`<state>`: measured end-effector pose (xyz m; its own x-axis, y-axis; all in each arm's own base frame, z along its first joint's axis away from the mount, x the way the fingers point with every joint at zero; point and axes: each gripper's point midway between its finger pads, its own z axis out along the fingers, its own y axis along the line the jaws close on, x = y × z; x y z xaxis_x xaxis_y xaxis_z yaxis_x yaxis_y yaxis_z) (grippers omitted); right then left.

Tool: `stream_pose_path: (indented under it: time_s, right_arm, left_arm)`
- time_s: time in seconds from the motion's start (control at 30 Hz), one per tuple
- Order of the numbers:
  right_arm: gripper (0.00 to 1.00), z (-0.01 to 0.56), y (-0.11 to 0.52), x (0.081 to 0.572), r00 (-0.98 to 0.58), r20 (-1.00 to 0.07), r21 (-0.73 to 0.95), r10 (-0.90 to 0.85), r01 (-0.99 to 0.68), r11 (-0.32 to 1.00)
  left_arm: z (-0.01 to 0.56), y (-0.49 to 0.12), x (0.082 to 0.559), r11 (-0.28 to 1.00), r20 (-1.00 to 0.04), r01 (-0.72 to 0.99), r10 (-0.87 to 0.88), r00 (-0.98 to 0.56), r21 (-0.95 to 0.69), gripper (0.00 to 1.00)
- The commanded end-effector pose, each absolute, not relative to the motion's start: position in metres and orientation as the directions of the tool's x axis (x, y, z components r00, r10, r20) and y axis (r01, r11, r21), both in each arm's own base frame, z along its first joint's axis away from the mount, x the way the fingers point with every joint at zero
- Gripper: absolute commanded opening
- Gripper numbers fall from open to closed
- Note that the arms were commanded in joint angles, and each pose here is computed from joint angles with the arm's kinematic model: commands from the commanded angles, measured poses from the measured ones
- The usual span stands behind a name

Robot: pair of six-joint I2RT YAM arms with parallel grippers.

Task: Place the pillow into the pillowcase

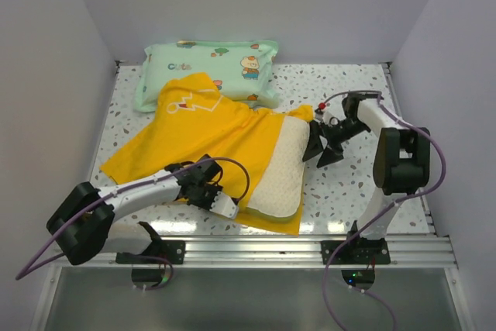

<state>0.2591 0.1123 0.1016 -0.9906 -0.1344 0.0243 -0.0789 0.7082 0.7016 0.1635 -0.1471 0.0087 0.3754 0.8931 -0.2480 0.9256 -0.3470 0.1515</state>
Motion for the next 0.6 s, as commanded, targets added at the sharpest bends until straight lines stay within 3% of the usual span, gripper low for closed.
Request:
stream_pose_path:
  time_s: [0.0, 0.17, 0.2, 0.33, 0.37, 0.4, 0.43, 0.47, 0.57]
  right_arm:
    - [0.83, 0.111, 0.163, 0.234, -0.964, 0.071, 0.812, -0.258, -0.094, 0.576]
    - [0.71, 0.104, 0.210, 0.225, -0.960, 0.110, 0.876, -0.257, -0.028, 0.482]
    - [0.54, 0.099, 0.215, 0.229, -0.962, 0.078, 0.880, -0.262, -0.057, 0.471]
    - [0.19, 0.098, 0.228, 0.233, -0.975, 0.115, 0.891, -0.188, 0.018, 0.454]
    - [0.13, 0.097, 0.232, 0.241, -0.982, 0.073, 0.898, -0.175, -0.012, 0.439]
    - [0.00, 0.098, 0.234, 0.246, -0.986, 0.066, 0.899, -0.155, -0.009, 0.438]
    - [0.00, 0.102, 0.238, 0.250, -0.987, 0.115, 0.896, -0.111, 0.055, 0.441]
    - [0.00, 0.105, 0.243, 0.260, -0.994, 0.057, 0.907, -0.095, 0.012, 0.421]
    - [0.00, 0.117, 0.258, 0.271, -0.998, 0.031, 0.911, -0.054, 0.006, 0.412]
  left_arm:
    - [0.001, -0.184, 0.174, -0.357, -0.334, 0.908, 0.847, 0.413, 0.218, 0.00]
    - [0.025, -0.221, 0.167, -0.403, -0.413, 0.884, 0.782, 0.468, 0.237, 0.00]
    - [0.029, -0.227, 0.166, -0.400, -0.429, 0.884, 0.773, 0.467, 0.242, 0.00]
    - [0.058, -0.267, 0.155, -0.410, -0.521, 0.873, 0.701, 0.487, 0.264, 0.00]
    - [0.064, -0.275, 0.153, -0.402, -0.541, 0.875, 0.688, 0.483, 0.270, 0.00]
    - [0.069, -0.286, 0.144, -0.425, -0.553, 0.861, 0.662, 0.507, 0.280, 0.00]
    - [0.077, -0.297, 0.141, -0.427, -0.566, 0.853, 0.640, 0.520, 0.301, 0.00]
    - [0.085, -0.308, 0.139, -0.423, -0.583, 0.847, 0.616, 0.530, 0.324, 0.00]
    - [0.108, -0.337, 0.127, -0.430, -0.619, 0.818, 0.539, 0.571, 0.381, 0.00]
